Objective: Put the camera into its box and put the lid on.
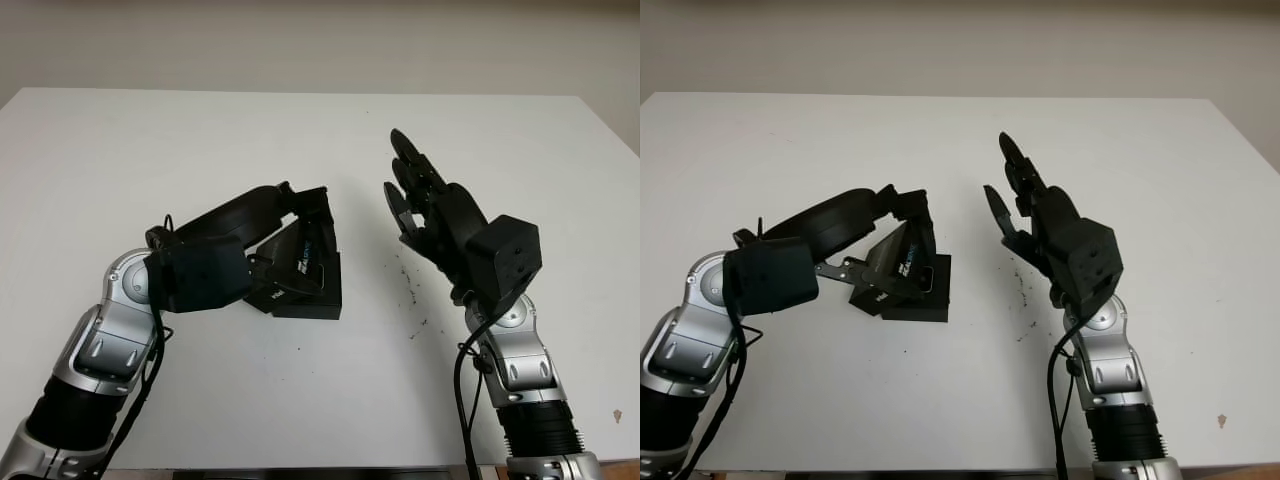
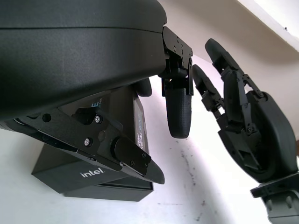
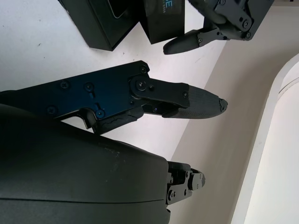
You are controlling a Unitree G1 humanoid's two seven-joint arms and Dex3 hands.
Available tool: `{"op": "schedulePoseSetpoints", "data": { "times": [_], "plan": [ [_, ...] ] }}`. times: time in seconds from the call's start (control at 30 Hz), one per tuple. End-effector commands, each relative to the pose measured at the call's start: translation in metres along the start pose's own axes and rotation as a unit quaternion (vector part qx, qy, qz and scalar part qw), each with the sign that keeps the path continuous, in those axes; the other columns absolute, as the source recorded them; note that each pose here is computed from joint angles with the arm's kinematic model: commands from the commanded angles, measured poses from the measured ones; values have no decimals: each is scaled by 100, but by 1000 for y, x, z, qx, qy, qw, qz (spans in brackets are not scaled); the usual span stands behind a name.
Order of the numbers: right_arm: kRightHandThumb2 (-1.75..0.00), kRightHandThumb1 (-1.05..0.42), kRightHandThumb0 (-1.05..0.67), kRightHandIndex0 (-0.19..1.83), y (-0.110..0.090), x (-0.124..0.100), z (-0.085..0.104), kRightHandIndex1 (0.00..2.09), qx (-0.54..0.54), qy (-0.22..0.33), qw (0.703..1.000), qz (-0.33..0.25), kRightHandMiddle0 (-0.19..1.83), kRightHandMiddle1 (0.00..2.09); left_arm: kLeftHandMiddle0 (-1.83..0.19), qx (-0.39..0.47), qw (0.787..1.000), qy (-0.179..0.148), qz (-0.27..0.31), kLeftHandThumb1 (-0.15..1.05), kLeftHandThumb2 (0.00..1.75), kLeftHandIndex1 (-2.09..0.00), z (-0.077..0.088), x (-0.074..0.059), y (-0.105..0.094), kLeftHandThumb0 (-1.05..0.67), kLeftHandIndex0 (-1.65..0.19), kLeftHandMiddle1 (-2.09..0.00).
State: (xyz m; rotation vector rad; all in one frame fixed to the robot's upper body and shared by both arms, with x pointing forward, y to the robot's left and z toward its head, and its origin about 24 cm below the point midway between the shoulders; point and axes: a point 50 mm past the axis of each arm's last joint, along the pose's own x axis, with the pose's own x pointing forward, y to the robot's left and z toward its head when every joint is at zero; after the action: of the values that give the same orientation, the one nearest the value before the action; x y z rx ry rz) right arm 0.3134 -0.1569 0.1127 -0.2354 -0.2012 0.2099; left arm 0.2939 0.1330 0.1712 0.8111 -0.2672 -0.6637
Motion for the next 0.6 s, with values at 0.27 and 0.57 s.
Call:
{"op": "schedulePoseSetpoints", "data": {
  "times": [0.27,0.57],
  "plan": [
    [-55,-105,-67,1,1,-1,4,5,-4,-8,1000,-1,2,6,-28,-17,1000,-12,4,102,5,-166,8,8,-11,-10,-20,-162],
    [-55,-105,-66,2,-1,-1,5,5,-11,-14,1000,-14,3,6,-31,-35,999,-11,-11,101,5,-170,9,16,-23,-12,-22,-165]
  ]
}}
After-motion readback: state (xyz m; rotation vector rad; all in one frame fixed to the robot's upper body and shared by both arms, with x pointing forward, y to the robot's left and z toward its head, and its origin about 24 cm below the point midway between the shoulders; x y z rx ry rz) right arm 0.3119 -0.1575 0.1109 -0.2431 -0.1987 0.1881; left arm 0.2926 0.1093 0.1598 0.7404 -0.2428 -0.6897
